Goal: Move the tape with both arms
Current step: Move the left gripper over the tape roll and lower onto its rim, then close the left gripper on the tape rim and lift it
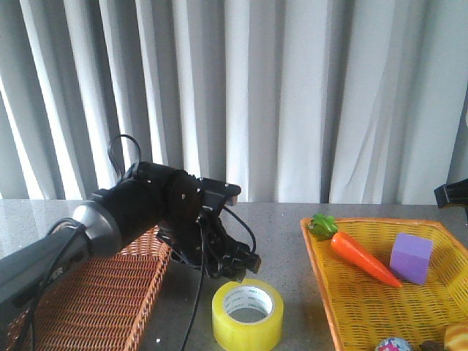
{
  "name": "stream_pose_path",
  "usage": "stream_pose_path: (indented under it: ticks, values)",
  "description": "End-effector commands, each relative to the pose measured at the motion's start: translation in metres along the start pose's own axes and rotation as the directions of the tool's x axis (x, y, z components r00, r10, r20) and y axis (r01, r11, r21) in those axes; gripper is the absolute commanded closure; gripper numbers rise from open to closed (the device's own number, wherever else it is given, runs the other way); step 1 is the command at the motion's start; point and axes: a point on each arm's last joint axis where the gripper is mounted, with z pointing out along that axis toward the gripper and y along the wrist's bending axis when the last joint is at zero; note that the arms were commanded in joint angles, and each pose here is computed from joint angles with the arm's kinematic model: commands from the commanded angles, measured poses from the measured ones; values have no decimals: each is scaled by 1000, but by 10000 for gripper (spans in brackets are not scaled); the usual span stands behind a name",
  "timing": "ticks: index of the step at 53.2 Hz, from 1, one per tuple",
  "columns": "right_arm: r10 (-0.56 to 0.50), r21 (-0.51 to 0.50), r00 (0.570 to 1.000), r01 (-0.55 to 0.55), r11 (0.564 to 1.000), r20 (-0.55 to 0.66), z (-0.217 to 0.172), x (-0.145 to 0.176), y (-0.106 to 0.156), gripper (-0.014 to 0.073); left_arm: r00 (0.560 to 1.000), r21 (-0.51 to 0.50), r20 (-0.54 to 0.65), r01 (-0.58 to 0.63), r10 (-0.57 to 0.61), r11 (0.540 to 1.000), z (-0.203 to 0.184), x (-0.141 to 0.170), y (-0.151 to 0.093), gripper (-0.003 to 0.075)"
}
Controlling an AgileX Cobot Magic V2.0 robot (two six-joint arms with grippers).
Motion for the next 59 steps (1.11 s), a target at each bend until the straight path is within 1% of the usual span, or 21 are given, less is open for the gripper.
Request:
stream_pose_path:
  ticks: [1, 16, 27, 31, 34, 38, 42, 47, 55, 57, 59]
  values:
    - [2, 12, 994, -3, 1000, 106, -20, -8, -3, 604, 996, 25, 90, 19, -21, 1000, -27, -12, -5, 217]
    - [2, 12, 995, -3, 1000, 101, -20, -8, -3, 604, 999, 19, 10, 41, -41, 999, -7, -5, -3, 217]
    - [2, 12, 995, -3, 1000, 101, -20, -8, -3, 603, 996, 14, -75, 47, -46, 999, 12, 4, -2, 217]
    - [2, 12, 995, -3, 1000, 101, -20, -8, -3, 603, 995, 27, -79, 55, -53, 998, 16, 5, -3, 222]
    - [2, 12, 995, -3, 1000, 101, -20, -8, -3, 603, 996, 36, -70, 65, -63, 997, 18, 4, -4, 239]
    - [2, 12, 995, -3, 1000, 101, -20, -8, -3, 603, 994, 54, -47, 103, -100, 993, 18, 2, -5, 286]
    - [2, 12, 995, -3, 1000, 101, -20, -8, -3, 603, 991, 64, -27, 135, -133, 989, 18, -1, -6, 361]
    - [2, 12, 995, -3, 1000, 101, -20, -8, -3, 603, 987, 69, -27, 159, -157, 985, 17, -1, -7, 492]
    - [2, 12, 995, -3, 1000, 101, -20, -8, -3, 603, 990, 47, -14, 142, -141, 989, 16, -2, -5, 701]
    - [2, 12, 995, -3, 1000, 101, -20, -8, -3, 603, 990, 46, -7, 140, -140, 989, 15, -3, -4, 729]
    - [2, 12, 995, -3, 1000, 101, -20, -8, -3, 603, 990, 49, 10, 139, -140, 989, 11, -5, -5, 729]
